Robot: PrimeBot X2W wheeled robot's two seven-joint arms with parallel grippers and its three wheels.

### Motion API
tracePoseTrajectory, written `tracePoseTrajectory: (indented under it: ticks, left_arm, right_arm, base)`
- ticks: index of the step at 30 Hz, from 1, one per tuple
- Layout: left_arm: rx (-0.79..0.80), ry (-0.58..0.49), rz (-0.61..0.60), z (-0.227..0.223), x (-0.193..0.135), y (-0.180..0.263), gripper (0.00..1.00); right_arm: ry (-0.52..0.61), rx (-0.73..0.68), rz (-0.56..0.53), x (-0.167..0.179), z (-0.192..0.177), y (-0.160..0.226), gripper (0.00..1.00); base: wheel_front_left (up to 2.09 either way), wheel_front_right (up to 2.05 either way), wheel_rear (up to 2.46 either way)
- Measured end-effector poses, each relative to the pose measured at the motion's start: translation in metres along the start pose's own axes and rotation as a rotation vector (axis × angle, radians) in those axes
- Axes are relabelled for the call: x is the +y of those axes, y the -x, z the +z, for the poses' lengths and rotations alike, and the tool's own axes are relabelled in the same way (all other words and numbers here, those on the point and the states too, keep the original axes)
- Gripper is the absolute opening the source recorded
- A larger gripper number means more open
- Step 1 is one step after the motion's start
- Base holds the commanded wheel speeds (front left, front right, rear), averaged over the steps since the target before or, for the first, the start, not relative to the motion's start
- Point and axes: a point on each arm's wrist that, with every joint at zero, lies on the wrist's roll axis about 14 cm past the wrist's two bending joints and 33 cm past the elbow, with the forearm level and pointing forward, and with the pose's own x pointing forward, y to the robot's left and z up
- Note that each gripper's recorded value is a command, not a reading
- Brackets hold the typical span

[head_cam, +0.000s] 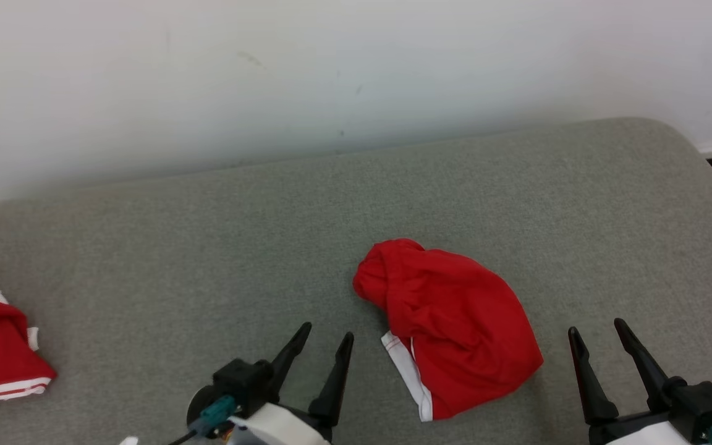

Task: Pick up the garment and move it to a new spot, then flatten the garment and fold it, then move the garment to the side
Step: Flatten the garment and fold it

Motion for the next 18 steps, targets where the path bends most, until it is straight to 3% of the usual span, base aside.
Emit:
tracePoseTrajectory:
  ticks: [6,18]
  left_arm:
    - [0.101,0.033,-0.140,-0.031,-0.029,-0.040,1.00]
    - [0.208,0.087,-0.295,-0.074,-0.062,-0.079,1.00]
  right_arm:
    - [-0.004,0.014,-0.055,-0.014,-0.004,-0.006,1.00]
    - [0.006,0.072,-0.159,-0.043,-0.020,-0.007,1.00]
  base:
    - [0.00,0.00,0.00]
    - [0.00,0.00,0.00]
